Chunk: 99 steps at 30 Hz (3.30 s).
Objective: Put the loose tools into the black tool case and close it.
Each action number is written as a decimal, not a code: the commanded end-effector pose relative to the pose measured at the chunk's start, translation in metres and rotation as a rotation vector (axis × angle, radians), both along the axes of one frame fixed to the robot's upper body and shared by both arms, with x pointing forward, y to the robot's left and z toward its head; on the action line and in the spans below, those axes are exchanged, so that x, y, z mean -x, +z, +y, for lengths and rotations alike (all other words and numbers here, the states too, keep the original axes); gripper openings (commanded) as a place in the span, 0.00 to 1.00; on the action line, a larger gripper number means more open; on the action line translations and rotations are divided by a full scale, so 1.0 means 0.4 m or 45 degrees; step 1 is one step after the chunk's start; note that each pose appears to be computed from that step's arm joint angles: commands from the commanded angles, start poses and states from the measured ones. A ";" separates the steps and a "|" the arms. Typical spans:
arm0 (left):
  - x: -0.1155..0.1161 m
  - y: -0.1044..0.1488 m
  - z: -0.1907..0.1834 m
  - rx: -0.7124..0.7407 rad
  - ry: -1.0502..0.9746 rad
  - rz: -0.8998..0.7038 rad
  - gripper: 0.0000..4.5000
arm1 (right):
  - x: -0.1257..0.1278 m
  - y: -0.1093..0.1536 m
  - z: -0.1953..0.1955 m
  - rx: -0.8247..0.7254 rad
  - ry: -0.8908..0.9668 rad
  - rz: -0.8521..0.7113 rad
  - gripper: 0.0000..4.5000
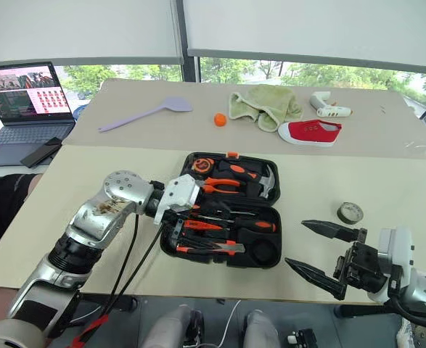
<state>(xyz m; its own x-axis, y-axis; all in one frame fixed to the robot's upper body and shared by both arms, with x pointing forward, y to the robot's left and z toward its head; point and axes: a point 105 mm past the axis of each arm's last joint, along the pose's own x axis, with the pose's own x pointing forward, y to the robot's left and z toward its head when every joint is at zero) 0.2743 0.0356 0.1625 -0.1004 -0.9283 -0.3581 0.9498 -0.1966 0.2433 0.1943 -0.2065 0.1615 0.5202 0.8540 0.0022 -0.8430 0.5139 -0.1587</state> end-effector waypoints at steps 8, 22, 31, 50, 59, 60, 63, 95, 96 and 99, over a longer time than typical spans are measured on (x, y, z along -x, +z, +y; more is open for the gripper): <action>-0.001 -0.126 0.052 -0.098 0.047 -0.059 0.10 | -0.005 0.009 -0.004 -0.008 -0.057 -0.045 1.00; 0.014 -0.253 0.064 -0.335 0.155 0.146 0.01 | 0.003 0.009 -0.008 -0.009 -0.095 -0.034 1.00; -0.013 -0.070 0.067 0.344 0.199 0.032 0.12 | 0.015 -0.009 -0.086 0.005 -0.297 0.013 1.00; 0.027 -0.012 0.405 0.618 0.547 0.066 1.00 | 0.015 -0.064 -0.332 0.284 -0.937 -0.020 1.00; 0.024 0.017 0.241 0.648 0.348 0.031 1.00 | -0.195 -0.058 -0.325 0.751 -0.639 0.409 1.00; 0.029 0.015 0.230 0.642 0.329 0.039 1.00 | -0.214 -0.061 -0.325 0.791 -0.616 0.425 1.00; 0.038 0.006 0.205 0.624 0.288 0.048 1.00 | -0.266 -0.075 -0.324 0.870 -0.582 0.485 1.00; 0.105 -0.071 0.245 0.493 0.265 0.048 1.00 | -0.118 -0.003 0.142 0.736 0.580 0.592 0.00; 0.109 -0.074 0.246 0.484 0.259 0.051 1.00 | -0.116 -0.026 0.147 0.775 0.570 0.595 0.00; 0.117 -0.080 0.255 0.450 0.256 0.061 1.00 | -0.115 -0.075 0.161 0.849 0.524 0.597 0.00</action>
<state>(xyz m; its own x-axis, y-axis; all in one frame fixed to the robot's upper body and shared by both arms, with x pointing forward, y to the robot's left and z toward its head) 0.2311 0.1358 0.1224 0.1030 -0.9946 -0.0135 0.9771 0.0986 0.1883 0.2394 -0.1470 0.1392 -0.0357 0.7436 -0.6676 -0.9900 0.0651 0.1255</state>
